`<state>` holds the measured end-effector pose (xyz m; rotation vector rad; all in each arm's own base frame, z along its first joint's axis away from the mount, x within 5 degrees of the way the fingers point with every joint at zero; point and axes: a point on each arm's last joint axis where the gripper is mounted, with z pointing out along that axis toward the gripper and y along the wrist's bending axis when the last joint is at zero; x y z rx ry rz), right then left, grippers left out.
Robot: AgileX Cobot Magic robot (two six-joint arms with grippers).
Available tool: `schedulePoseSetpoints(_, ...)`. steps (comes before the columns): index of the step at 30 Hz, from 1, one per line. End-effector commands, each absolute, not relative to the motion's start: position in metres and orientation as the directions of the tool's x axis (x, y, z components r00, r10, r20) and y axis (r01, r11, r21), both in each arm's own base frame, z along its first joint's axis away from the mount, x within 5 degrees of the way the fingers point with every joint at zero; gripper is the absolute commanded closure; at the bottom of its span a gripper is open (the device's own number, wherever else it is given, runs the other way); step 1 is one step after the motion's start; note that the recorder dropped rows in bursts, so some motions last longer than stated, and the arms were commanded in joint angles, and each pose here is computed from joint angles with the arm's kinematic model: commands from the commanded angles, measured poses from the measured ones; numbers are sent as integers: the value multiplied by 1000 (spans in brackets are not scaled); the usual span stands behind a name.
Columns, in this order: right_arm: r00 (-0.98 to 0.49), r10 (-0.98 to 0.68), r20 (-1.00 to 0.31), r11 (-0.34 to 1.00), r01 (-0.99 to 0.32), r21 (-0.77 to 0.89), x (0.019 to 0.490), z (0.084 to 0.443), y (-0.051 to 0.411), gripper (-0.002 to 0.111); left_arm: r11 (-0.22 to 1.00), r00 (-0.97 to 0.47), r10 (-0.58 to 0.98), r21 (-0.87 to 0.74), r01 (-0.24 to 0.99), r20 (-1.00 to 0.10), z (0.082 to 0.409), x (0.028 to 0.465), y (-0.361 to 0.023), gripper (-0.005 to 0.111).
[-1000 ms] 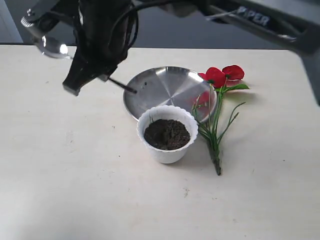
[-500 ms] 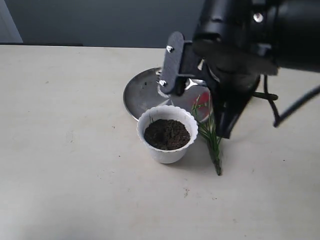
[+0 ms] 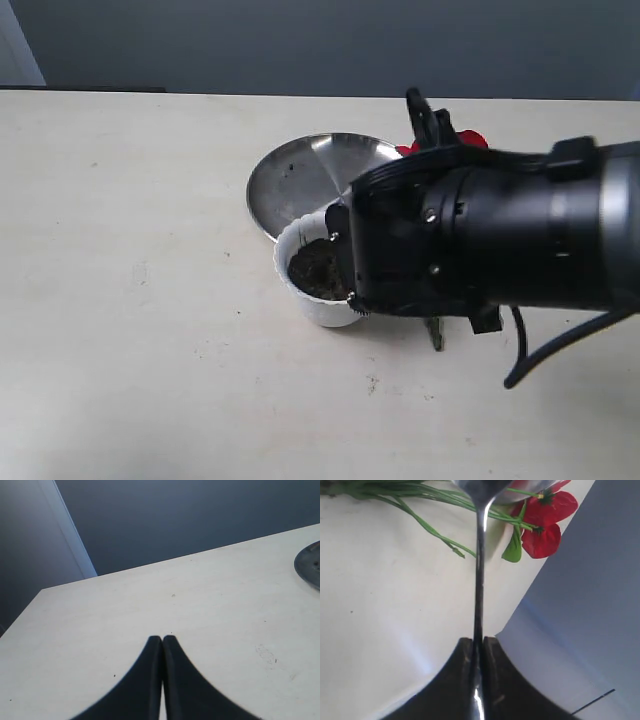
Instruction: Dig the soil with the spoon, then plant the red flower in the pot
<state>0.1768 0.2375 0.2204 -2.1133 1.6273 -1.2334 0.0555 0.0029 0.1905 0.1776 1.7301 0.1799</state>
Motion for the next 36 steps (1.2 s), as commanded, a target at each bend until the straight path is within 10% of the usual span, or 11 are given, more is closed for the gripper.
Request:
schedulePoseSetpoints(1,68,-829,556,-448,-676,-585,182,203,245,109,977,-151,212,212,16,-966,192,55,3,106)
schedulePoseSetpoints(21,-43,-933,356,-227,-698,-680,185,228,263,109,977,-151,212,212,16,-966,192,55,3,106)
schedulePoseSetpoints(36,0,-858,514,-343,-746,-571,190,172,275,109,977,-151,212,212,16,-966,192,55,3,106)
